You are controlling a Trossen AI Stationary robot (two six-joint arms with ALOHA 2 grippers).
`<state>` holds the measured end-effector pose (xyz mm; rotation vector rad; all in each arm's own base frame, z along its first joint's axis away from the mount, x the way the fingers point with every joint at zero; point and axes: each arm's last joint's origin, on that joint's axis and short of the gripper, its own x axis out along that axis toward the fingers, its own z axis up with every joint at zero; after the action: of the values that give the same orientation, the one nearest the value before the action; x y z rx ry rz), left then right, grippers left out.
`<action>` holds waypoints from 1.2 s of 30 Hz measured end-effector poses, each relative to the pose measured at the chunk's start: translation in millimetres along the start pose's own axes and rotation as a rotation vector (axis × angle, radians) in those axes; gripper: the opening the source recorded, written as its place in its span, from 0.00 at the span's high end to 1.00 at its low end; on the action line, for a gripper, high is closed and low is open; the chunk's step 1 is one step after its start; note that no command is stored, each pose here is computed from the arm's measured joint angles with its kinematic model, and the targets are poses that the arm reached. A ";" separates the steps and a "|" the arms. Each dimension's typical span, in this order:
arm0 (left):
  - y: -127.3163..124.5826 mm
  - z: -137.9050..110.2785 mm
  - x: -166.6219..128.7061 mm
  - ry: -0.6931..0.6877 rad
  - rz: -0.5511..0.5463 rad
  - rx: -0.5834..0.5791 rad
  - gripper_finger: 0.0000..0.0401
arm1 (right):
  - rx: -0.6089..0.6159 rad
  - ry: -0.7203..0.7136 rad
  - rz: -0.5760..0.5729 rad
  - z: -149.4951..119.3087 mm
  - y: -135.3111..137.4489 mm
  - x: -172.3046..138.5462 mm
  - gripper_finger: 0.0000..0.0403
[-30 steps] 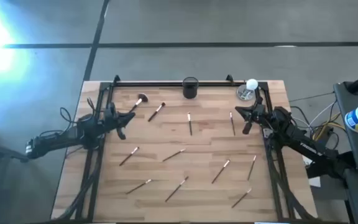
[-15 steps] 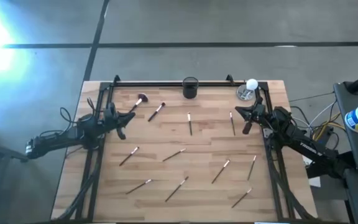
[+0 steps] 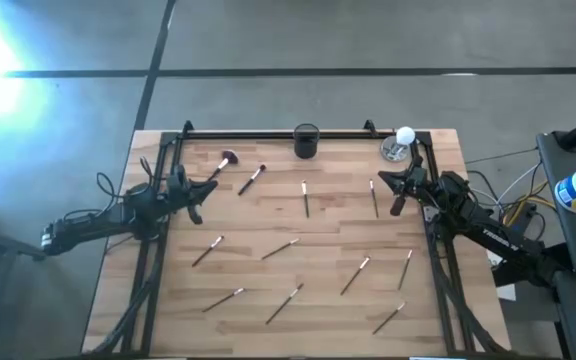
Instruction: Put items in baskets/containers
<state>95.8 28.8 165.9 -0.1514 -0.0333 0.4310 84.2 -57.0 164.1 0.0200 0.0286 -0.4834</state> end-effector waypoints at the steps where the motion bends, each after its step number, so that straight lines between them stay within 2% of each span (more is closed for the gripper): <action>1: 0.0 0.0 0.0 0.000 0.000 0.000 1.00 | 0.000 0.000 0.000 -0.1 0.0 0.0 0.98; 22: 0.0 0.0 0.0 0.000 0.000 0.000 1.00 | 0.001 -0.004 0.000 0.3 0.0 0.0 0.98; 24: 0.0 0.0 0.0 0.000 0.000 0.000 1.00 | 0.042 -0.007 0.001 0.6 0.0 0.0 0.98; 28: 0.0 0.0 0.0 0.000 0.000 0.000 1.00 | 0.201 -0.011 0.001 1.0 0.0 0.0 0.98; 33: 0.0 0.0 0.0 0.000 0.000 0.000 1.00 | 0.214 -0.134 0.017 13.0 0.3 -0.9 0.98; 36: 0.0 0.0 0.0 0.000 0.000 0.000 1.00 | 0.287 -0.192 0.033 18.7 0.5 -1.9 0.98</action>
<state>95.8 28.8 165.9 -0.1511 -0.0333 0.4310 83.2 -56.2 182.8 0.2554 -0.2294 -0.4516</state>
